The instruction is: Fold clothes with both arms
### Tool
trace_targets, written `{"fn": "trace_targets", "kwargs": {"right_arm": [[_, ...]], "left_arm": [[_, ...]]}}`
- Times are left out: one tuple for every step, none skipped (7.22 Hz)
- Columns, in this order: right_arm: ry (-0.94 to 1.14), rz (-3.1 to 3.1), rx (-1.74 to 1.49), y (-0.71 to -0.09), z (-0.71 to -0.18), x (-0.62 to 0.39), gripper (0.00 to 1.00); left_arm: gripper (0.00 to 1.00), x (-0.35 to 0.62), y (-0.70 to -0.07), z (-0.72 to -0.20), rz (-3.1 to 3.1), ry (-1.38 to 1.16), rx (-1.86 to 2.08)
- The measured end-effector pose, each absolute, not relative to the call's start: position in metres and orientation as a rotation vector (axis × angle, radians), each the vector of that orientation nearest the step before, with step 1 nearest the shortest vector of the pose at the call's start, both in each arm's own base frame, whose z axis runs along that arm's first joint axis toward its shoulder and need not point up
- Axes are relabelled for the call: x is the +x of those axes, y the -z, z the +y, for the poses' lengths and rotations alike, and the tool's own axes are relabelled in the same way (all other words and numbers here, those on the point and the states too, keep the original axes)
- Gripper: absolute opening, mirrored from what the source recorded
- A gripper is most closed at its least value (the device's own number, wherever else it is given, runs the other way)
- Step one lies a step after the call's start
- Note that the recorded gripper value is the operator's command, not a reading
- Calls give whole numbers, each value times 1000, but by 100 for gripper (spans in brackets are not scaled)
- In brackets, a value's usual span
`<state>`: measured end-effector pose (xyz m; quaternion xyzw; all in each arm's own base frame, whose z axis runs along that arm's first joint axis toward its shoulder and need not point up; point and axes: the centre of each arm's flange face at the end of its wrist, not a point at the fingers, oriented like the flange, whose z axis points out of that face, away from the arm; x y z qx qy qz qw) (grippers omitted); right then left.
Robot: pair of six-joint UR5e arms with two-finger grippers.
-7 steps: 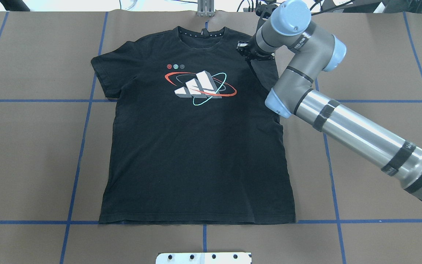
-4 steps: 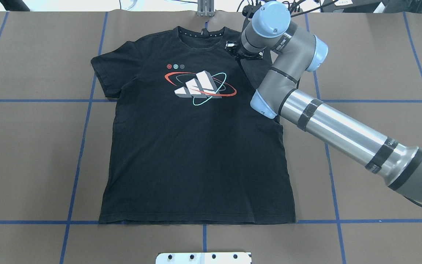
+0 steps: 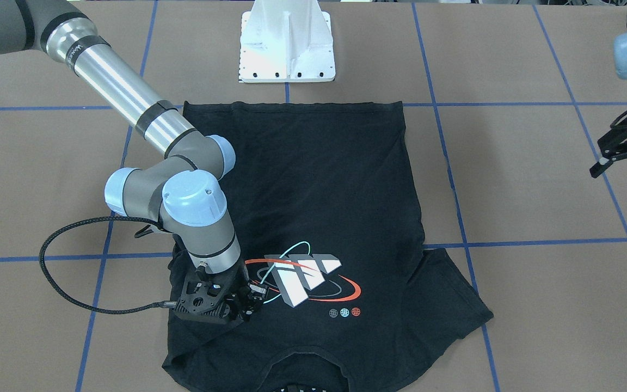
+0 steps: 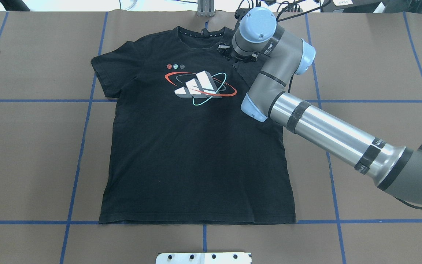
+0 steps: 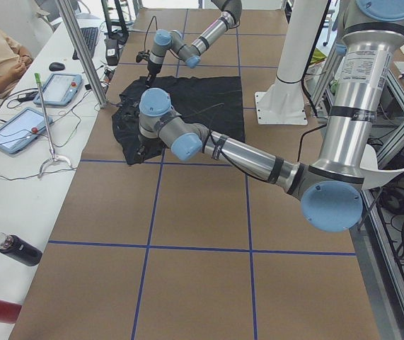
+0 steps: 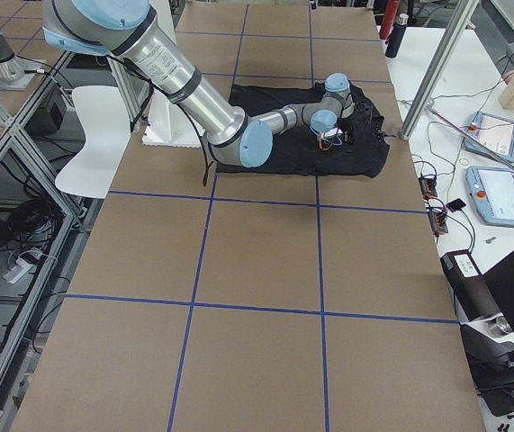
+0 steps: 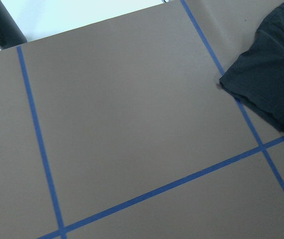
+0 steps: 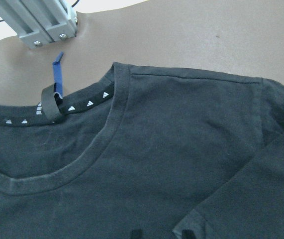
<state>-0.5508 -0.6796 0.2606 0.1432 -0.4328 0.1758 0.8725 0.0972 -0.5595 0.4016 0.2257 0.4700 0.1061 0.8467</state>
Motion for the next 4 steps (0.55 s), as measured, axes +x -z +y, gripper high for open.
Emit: {"fn": "trace_targets", "kwargs": {"right_arm": [[-385,-925,302,-246,-677,-554,100],[-401,-960,302,-229,-671,-550,100],[-398,-1006,301,-215,-659,-540,100],[-382,-1046,291,-215,-640,-523,100]], "left_arm": [[100,136,-374,-563,1021,-183,461],[100,182,-358,-566,1021,-146,447],[99,232,-349,-576,1017,-140,427],[95,266,-355,-596,1009,-142,410]]}}
